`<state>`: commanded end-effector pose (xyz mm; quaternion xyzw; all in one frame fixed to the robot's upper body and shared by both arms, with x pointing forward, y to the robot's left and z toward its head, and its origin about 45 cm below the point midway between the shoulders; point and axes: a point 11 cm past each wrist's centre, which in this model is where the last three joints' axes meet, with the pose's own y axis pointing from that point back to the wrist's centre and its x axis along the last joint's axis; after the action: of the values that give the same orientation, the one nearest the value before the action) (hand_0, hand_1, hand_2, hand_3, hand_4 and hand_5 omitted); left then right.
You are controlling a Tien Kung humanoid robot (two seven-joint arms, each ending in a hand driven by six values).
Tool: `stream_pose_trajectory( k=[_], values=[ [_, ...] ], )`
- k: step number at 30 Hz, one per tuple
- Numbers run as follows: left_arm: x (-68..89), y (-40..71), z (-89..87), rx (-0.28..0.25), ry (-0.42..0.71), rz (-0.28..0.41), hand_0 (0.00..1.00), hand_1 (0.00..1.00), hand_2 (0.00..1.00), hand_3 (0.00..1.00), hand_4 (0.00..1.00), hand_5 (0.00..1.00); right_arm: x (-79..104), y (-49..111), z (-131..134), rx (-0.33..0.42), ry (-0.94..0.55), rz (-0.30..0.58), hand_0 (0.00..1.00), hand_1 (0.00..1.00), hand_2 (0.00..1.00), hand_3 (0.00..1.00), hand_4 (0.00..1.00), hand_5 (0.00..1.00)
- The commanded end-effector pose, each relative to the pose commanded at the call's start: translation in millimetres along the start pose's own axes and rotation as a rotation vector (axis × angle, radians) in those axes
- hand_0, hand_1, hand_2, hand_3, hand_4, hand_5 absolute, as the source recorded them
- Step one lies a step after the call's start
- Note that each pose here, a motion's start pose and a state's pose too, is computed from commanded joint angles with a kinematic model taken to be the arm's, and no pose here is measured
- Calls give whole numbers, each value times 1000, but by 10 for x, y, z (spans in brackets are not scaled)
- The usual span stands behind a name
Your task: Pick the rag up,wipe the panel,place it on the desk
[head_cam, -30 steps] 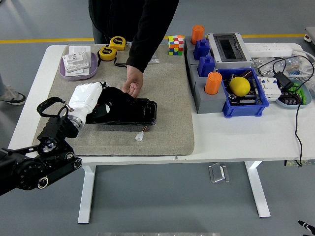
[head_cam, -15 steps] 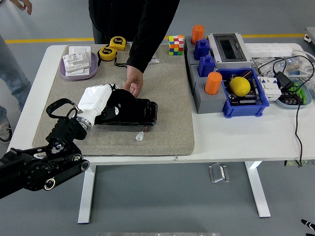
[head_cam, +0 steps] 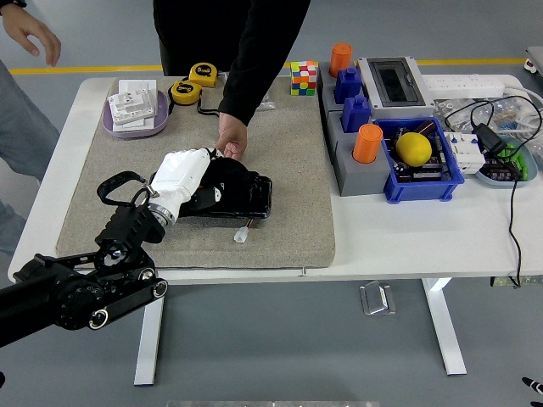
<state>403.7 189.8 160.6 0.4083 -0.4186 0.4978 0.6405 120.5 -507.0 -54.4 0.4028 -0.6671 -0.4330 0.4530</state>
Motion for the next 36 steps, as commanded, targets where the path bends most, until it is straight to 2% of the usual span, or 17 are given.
stream_pose_trajectory(
  k=[9,16,27,36],
  values=[
    [-49,-23,243,-45,10,-14,201,159,533,474,127,2,-3,1,-7,1,4,0,766,575,702,614,998,563],
    [-91,-21,320,-60,7,-27,201,159,534,475,130,2,3,1,0,-1,5,1,764,575,702,613,998,562],
    [-82,-27,367,-67,13,-22,202,160,535,478,138,2,0,0,0,-3,5,2,763,575,702,613,998,562],
    [-32,-33,249,-47,-3,-13,203,160,535,479,143,2,-32,-8,17,-2,-1,-2,764,575,702,613,998,560]
  ],
)
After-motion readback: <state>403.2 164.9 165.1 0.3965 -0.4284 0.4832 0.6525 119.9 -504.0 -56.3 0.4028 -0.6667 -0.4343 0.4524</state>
